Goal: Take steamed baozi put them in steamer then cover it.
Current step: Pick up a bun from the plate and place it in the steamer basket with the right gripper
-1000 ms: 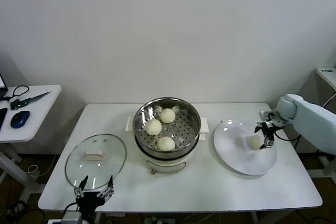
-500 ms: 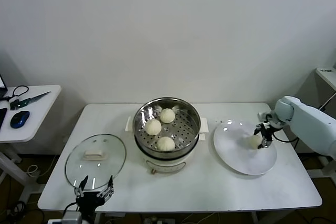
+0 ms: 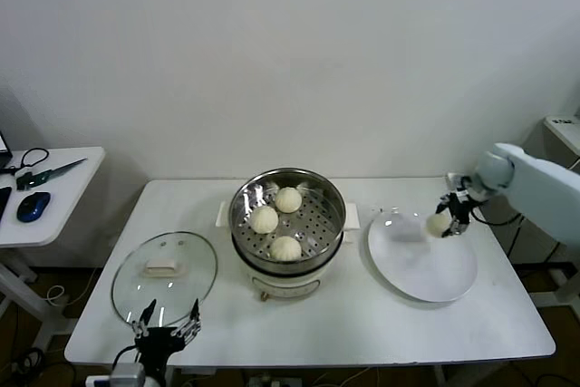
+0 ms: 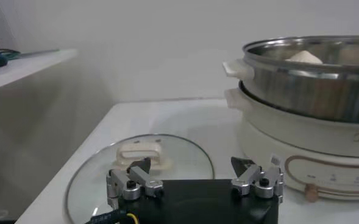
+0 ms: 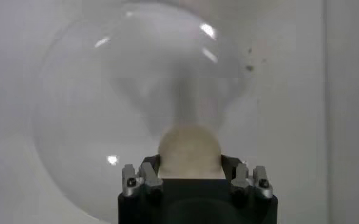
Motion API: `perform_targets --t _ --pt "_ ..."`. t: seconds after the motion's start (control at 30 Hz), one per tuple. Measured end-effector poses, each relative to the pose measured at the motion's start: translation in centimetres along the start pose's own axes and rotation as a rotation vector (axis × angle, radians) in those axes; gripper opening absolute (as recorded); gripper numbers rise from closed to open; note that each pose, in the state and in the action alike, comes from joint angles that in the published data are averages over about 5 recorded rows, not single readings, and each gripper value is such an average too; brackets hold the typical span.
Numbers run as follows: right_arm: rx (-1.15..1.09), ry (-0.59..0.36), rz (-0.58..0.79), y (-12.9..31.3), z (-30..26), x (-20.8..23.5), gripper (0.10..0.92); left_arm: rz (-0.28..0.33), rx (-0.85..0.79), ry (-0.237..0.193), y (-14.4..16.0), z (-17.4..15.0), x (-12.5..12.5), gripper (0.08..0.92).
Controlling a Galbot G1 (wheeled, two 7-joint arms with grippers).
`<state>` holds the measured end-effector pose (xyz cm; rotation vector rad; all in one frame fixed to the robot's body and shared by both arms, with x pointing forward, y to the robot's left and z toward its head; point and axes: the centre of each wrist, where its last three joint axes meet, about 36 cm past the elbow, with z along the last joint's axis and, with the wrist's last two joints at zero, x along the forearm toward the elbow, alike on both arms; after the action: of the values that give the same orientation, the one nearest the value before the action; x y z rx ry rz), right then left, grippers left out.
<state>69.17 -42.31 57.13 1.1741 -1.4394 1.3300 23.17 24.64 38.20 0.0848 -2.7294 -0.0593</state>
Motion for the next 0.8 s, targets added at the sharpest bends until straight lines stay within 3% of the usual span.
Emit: perform_targets --t 0.23,0.4,0.57,0.8 --pt "0.067 -0.092 0.061 -2.3 -8.2 10.7 0.67 0.011 0.0 -0.003 -0.2 -0.2 0.1 0.823" --pt "0.116 -0.171 0.066 -1.6 -14.9 15.5 0.67 0.021 0.005 -0.011 -0.4 -0.7 0.1 0.823" --pt "0.166 -0.213 0.046 0.0 -20.9 16.5 0.67 0.025 0.012 -0.013 -0.5 -0.8 0.1 0.823" --pt "0.214 -0.203 0.006 1.8 -26.6 13.7 0.67 0.024 0.015 -0.011 -0.3 -0.7 0.2 0.823"
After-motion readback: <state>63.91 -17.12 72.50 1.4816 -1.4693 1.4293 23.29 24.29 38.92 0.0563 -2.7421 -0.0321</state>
